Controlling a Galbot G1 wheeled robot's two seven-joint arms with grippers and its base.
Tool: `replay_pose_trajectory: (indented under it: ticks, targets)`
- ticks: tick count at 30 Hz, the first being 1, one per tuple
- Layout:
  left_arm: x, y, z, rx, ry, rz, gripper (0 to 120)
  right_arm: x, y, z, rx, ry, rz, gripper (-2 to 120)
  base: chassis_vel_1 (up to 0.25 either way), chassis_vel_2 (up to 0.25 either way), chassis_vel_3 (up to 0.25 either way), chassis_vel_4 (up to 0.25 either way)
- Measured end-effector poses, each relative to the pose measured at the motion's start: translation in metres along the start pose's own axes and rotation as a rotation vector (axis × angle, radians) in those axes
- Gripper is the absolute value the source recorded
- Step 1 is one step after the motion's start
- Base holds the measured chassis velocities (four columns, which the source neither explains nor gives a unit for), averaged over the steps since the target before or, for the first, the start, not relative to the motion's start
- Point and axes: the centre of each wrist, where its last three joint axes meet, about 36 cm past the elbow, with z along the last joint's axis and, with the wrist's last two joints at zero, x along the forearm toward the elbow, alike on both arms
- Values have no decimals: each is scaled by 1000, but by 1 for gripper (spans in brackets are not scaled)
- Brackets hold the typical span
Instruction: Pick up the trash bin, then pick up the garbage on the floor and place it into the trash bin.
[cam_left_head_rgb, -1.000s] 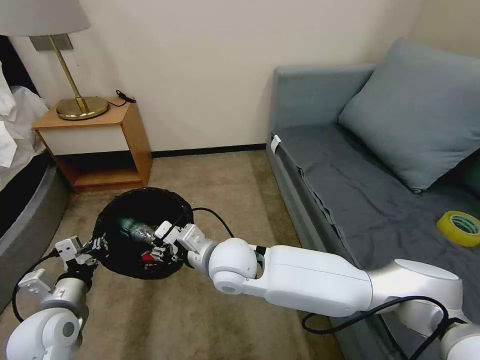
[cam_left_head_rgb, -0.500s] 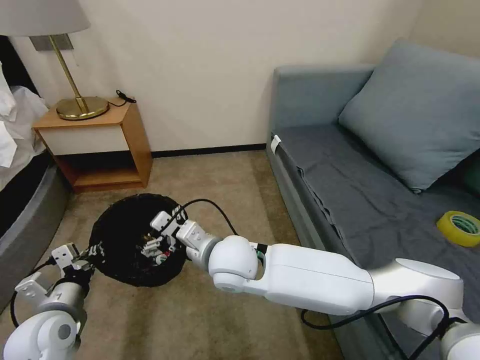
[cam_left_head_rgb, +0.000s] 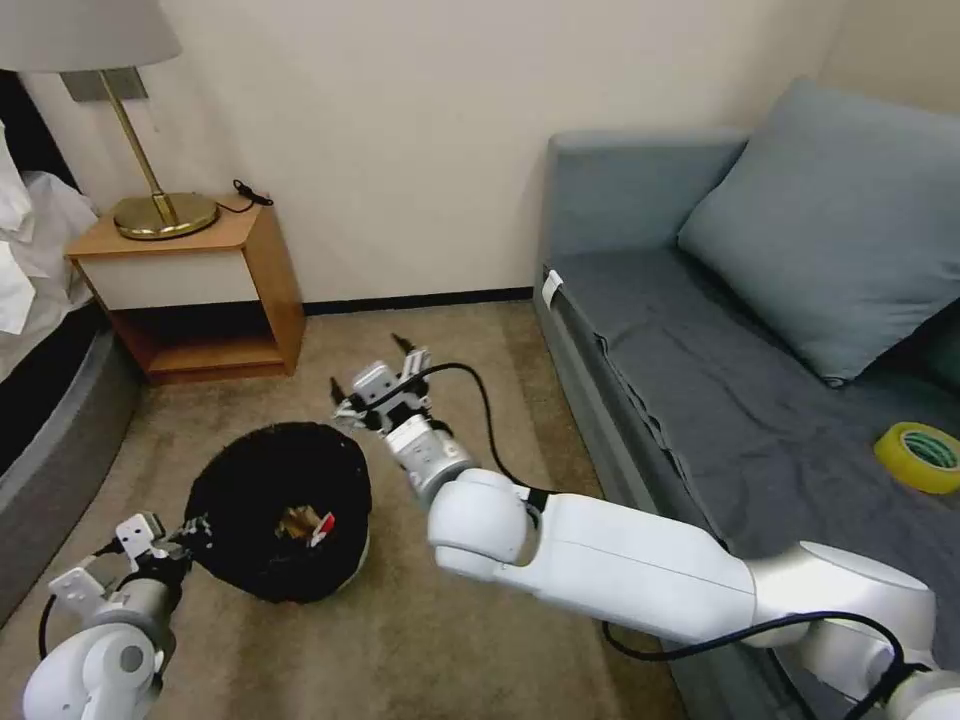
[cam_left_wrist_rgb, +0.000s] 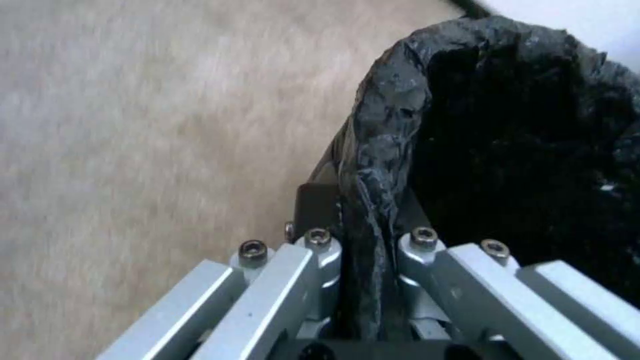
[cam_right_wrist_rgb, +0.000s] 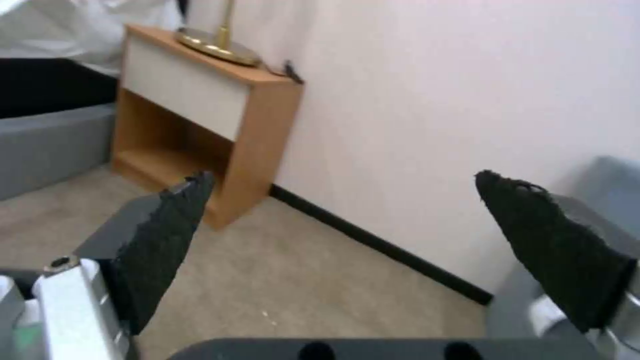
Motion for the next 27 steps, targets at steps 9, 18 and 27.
replay_pose_trajectory:
  ticks: [9, 18, 27]
  targets:
    - [-13, 0, 14, 14, 39, -28, 4, 21, -29, 33, -19, 59, 79, 100, 0, 0, 0, 0]
    - [-13, -11, 12, -2, 42, -13, 8, 40, -52, 49, -42, 66, 129, 100, 0, 0, 0, 0]
    - [15, -28, -6, -52, -23, 63, 43, 55, -73, 54, -30, 47, 152, 100, 0, 0, 0, 0]
